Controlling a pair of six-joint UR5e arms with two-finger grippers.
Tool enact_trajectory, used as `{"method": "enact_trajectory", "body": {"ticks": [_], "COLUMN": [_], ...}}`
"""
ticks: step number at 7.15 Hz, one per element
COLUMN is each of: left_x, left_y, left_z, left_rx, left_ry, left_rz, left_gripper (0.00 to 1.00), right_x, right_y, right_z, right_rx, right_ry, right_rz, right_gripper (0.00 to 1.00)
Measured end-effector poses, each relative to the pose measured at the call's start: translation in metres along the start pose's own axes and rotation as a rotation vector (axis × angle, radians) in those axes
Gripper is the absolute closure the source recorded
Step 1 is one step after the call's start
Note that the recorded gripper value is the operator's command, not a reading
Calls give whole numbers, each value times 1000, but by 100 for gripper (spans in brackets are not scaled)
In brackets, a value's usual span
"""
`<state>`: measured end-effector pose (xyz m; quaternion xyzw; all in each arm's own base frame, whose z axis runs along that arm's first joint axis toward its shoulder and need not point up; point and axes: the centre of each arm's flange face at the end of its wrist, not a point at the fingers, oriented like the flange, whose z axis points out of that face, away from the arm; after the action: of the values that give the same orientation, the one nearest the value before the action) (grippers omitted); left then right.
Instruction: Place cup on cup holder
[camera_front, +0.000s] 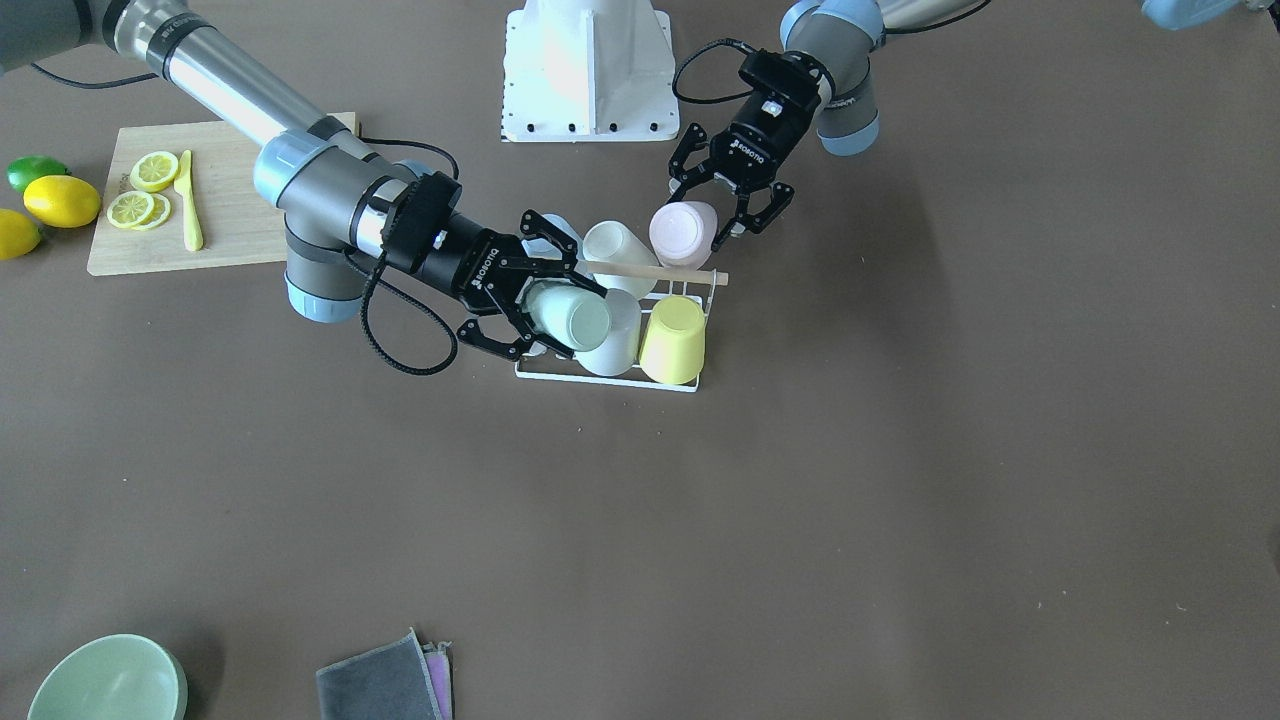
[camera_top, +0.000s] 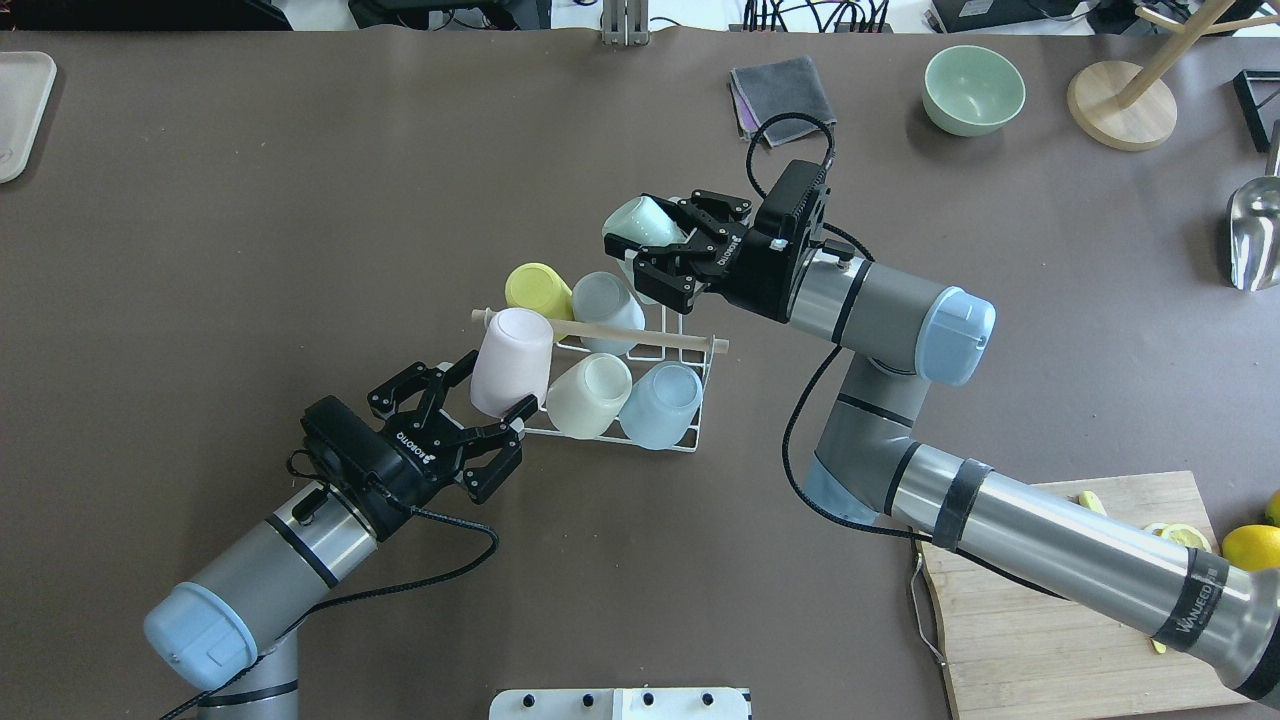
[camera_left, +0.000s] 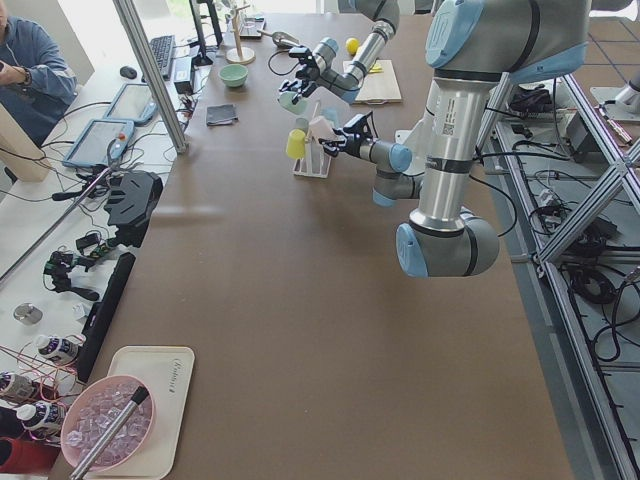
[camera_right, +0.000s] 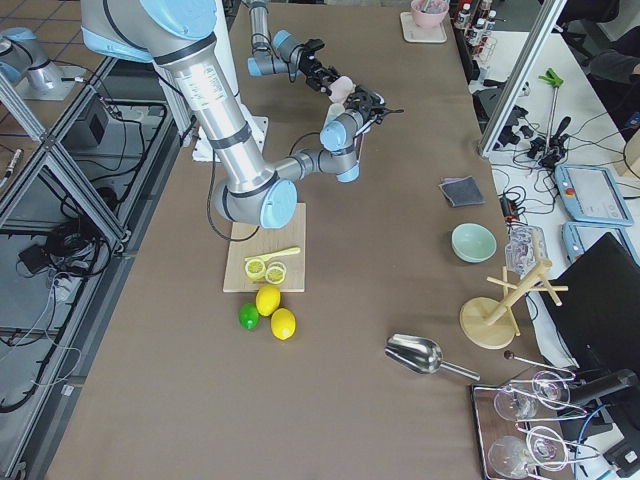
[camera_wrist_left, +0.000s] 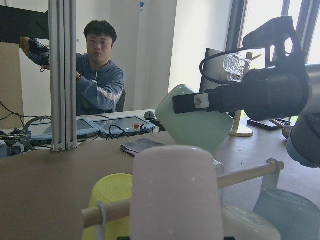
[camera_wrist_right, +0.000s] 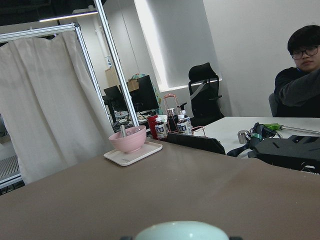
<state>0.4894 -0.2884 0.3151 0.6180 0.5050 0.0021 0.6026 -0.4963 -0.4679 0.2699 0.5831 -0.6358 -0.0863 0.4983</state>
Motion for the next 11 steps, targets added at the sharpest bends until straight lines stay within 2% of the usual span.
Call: {"method": "enact_trajectory", "body": {"ticks": [3, 4, 5, 6, 7, 8, 9, 11], "left_x": [-4, -20, -44, -74, -111, -156, -209, -320], "left_y": [-21, -28, -30, -29, -32, -42, -59, -88], "left_z": [-11, -32, -59, -79, -86, -83, -83, -108], "left_rx": [20, -1, -50, -116, -197, -298, -420, -691], "left_ry": [28, 59, 89, 106, 84, 30, -43, -200], "left_rz": [-22, -21, -1, 30, 28, -36, -122, -287], "left_gripper": [1, 1, 1, 1, 1, 1, 1, 1], "right_x": [-2, -2, -3, -3, -3, -3, 0, 13], "right_y": [13, 15, 19, 21, 24, 27, 28, 18], "right_z": [-7, -8, -11, -15, -19, -24, -30, -36], "right_rx": [11, 16, 28, 45, 62, 84, 102, 126], "right_ry": [-21, -18, -14, -13, -7, 4, 13, 36], "right_rz": [-10, -9, -6, -3, 0, 4, 7, -5], "right_gripper": [100, 100, 100, 1, 0, 0, 0, 0]}}
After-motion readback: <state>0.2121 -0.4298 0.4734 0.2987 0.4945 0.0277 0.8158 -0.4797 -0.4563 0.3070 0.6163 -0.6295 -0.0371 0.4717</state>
